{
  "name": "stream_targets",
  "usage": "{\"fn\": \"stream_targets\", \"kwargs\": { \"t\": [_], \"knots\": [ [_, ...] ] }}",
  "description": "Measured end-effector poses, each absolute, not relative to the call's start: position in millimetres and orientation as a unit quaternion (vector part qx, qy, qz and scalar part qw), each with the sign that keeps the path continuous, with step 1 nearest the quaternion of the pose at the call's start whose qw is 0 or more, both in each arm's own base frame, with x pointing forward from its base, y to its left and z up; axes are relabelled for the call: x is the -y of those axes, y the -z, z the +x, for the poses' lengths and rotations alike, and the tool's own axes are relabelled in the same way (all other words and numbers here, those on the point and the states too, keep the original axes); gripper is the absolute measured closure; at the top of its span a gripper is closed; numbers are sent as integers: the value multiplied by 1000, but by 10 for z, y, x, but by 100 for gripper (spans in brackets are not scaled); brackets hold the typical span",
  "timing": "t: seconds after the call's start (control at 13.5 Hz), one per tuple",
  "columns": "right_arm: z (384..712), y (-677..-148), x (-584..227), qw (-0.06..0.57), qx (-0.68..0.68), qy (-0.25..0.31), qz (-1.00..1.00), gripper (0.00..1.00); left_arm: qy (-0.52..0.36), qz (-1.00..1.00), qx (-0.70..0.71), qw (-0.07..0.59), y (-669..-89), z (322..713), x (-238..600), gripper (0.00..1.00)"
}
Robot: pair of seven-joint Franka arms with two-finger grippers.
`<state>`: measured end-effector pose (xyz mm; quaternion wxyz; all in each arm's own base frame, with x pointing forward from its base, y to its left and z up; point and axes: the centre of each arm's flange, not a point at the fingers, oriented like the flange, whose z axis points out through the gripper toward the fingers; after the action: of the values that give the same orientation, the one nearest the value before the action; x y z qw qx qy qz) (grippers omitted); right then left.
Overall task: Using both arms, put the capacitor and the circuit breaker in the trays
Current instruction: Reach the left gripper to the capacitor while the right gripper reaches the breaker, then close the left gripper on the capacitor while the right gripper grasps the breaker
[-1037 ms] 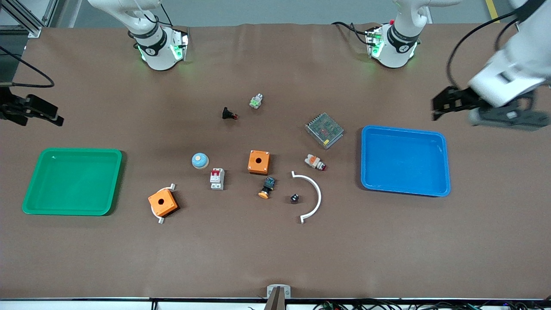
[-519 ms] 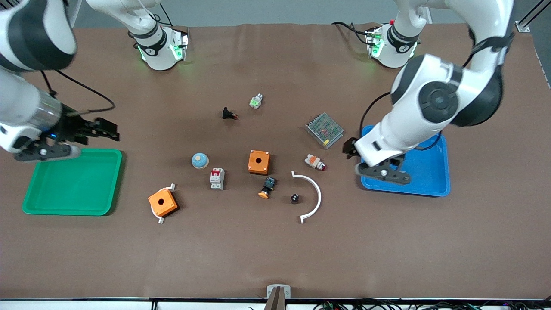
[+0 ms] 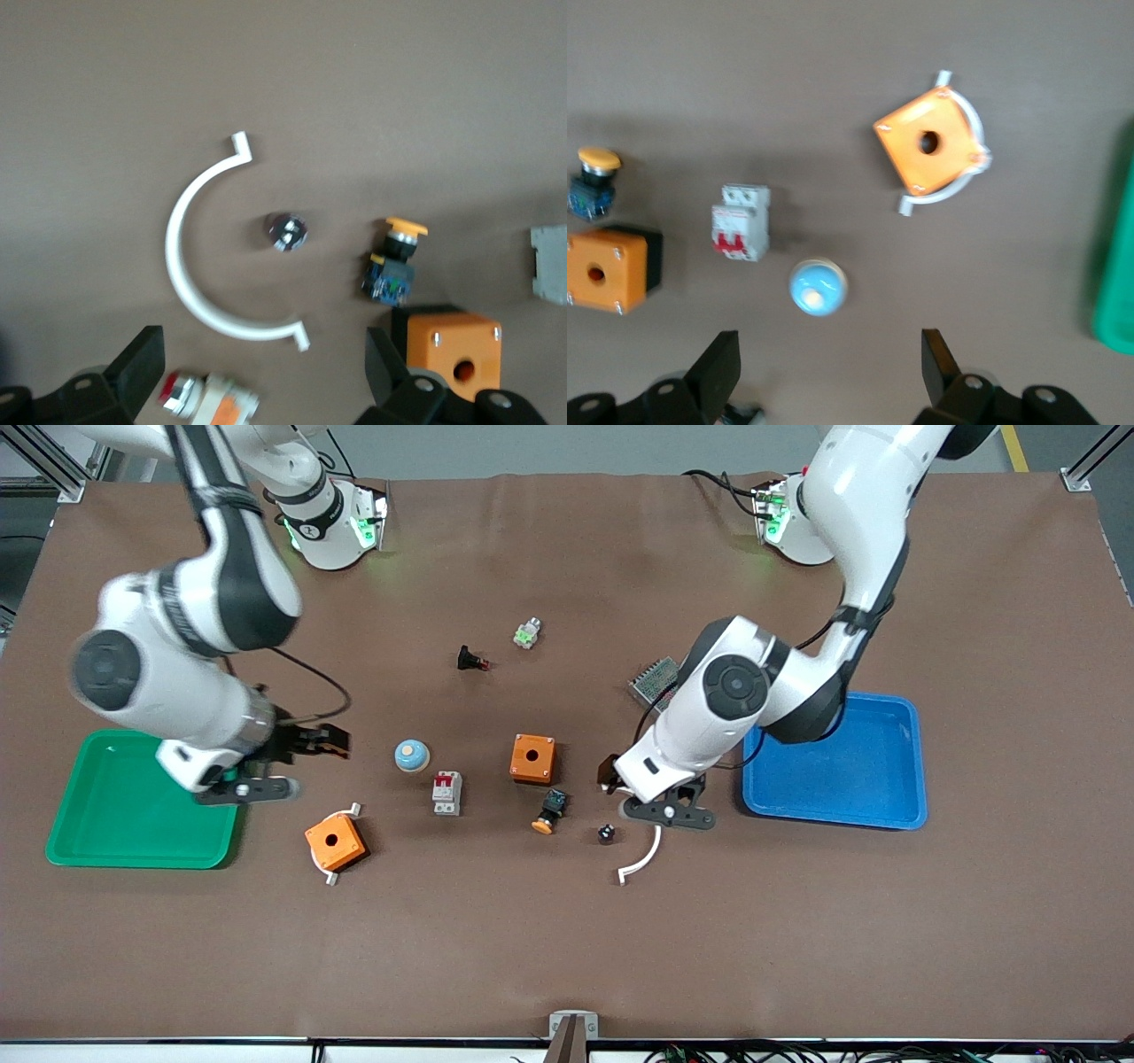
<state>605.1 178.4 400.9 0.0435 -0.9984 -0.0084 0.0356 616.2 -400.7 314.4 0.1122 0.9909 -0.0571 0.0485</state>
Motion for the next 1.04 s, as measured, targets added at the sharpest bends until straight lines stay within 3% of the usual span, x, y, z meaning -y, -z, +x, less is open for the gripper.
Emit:
{"fn": "stream_targets", "kwargs": {
  "t": [0.3,0.74,0.89,1.04],
  "knots": [
    [5948,-3278,-2709,43,-14,-5,-999,12,-64,988,54,128,-2574,6184,4140,0],
    [5965,-2481,-2963,38,-4,9,-999,16,-99,987,62,111,-2098,6189,4334,0],
    [5960,-2418,-2981,36,-2,5,-999,17,-108,987,67,100,-2032,6195,4349,3],
    [5955,-2373,-2979,34,0,3,-999,19,-113,987,72,88,-1938,6176,4361,17]
  ]
}}
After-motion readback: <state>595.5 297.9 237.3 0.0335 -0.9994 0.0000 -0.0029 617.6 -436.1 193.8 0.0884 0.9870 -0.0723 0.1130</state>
